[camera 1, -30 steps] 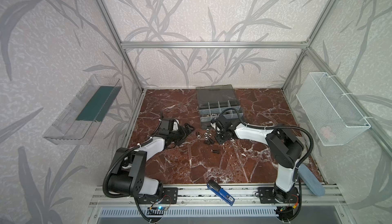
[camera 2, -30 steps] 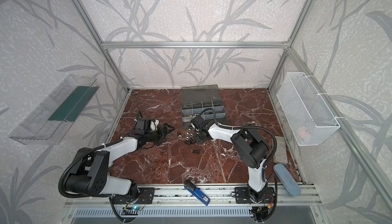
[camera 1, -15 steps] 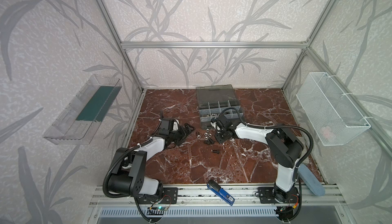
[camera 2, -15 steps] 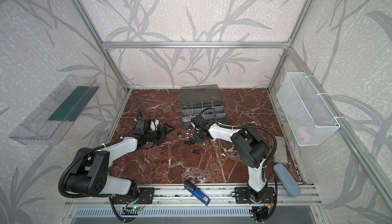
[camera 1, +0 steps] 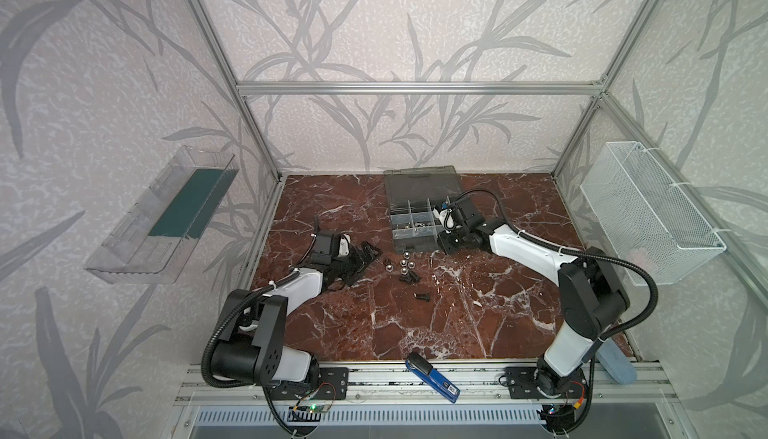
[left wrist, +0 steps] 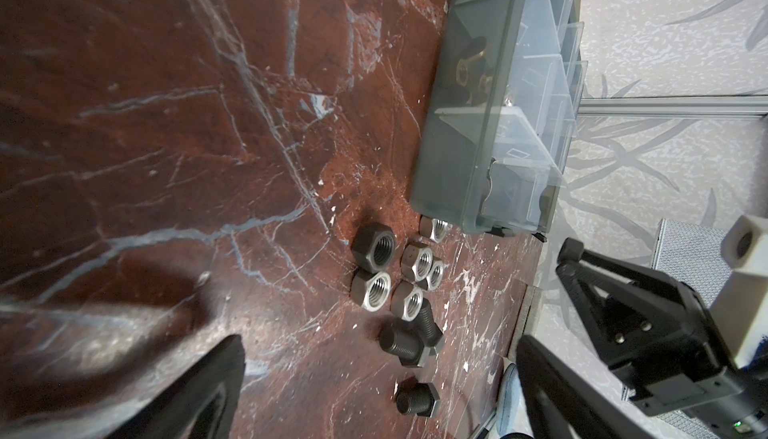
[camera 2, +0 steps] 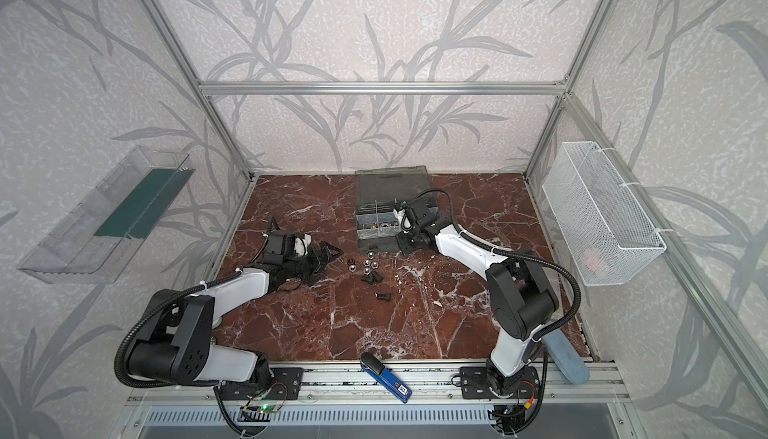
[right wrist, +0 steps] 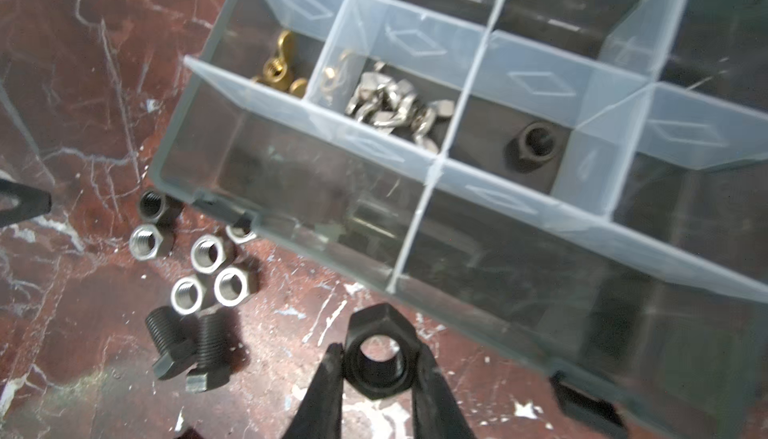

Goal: Sort the screws and nuts into containers
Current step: 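Carry the black hex nut into the compartment beside the first one and release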

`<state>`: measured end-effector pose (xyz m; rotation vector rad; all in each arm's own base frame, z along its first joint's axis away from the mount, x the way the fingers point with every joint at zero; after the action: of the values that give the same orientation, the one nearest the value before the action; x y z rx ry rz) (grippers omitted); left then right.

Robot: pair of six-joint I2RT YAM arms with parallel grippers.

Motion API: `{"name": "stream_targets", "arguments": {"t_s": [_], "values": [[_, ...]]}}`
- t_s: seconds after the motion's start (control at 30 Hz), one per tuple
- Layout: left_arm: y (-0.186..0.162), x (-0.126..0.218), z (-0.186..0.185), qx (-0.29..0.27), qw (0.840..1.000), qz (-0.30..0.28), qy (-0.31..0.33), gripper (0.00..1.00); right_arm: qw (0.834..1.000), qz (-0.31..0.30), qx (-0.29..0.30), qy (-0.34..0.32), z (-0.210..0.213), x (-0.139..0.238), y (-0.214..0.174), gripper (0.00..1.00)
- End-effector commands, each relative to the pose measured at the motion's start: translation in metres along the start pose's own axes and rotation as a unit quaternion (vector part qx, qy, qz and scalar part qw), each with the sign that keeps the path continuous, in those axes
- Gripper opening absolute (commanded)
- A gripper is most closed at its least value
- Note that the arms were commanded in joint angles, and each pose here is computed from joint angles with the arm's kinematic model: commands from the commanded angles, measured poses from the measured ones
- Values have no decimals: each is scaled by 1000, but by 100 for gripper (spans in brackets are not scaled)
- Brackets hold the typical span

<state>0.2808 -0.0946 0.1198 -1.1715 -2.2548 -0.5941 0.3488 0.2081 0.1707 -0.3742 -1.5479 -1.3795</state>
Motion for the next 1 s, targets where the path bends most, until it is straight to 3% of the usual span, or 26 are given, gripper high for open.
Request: {"name": "stream_targets", "arguments": {"t_s": [0.0,0.33,0.67,0.73,0.87,0.97], "values": [[1,2,-7,-8,1000,-4,-11,99,1000,-27,-1,-7,-19,7,25,5],[3,4,-8,-8,1000,-8,-9,99,999,-34,-10,-31,-56,-24,64,5],[3,7,-11,-10,1000,-11,-11,99,1000,-3,-25,-17,-60,-63,60,6],[3,7,-11,-10,1000,-13,-10,100,999,1,-26,-18,-60,-66,59,12],[3,7,-9,-8,1000,-14,-1,99,999,-1,-25,-20,-60,-60,60,38],[5,9,-11,-13,1000,-16,13,99,1000,-9,-17,-20,-58,-49,63,46]]}}
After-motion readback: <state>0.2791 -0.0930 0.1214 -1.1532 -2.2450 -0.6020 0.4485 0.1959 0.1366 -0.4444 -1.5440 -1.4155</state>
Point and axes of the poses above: each gripper's point midway between its finger pads, its own x axis back along the fingers, its own z axis along the line the jaws close on, y = z × x, the point moved 8 cm from there along x, back along the fingers, and after that the axes turned 2 degrees about -x, right-handed, at the moved point
